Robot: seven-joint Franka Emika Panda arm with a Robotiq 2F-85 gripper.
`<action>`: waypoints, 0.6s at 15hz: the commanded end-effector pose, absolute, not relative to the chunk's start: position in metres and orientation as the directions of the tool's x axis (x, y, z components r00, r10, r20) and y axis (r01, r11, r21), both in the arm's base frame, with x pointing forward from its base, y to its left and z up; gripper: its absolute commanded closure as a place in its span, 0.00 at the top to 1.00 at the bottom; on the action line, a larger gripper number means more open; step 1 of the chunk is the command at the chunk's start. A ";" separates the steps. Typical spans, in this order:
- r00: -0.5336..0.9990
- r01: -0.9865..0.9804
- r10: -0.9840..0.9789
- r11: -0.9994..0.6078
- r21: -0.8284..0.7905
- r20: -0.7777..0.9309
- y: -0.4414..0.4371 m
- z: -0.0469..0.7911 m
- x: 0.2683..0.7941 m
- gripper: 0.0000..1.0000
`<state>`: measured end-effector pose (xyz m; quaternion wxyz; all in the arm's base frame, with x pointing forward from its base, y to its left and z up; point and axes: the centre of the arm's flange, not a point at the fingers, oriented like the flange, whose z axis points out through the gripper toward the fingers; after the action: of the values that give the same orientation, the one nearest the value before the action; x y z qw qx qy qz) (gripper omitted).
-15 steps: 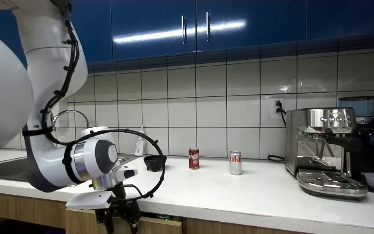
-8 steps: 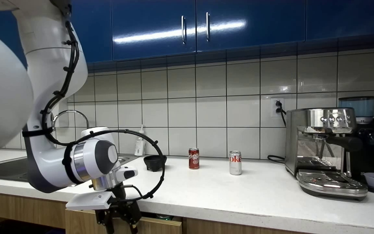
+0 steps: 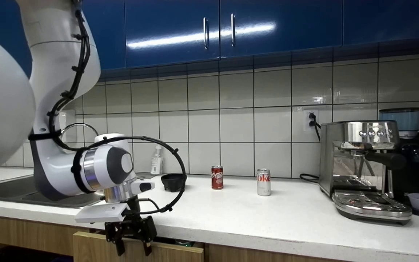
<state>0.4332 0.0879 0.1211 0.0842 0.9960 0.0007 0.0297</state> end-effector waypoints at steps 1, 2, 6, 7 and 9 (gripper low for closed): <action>1.000 0.008 0.011 -0.989 0.151 0.018 0.083 0.161 0.435 1.00; 1.000 0.017 0.018 -0.989 0.145 0.006 0.083 0.167 0.435 1.00; 0.999 0.044 0.043 -0.990 0.131 -0.014 0.084 0.188 0.432 1.00; 0.999 0.051 0.050 -0.991 0.126 -0.011 0.085 0.193 0.432 1.00; 0.998 0.057 0.057 -0.991 0.122 -0.004 0.087 0.202 0.431 1.00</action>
<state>0.4390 0.0877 0.1764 0.0699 0.9974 0.0168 0.0039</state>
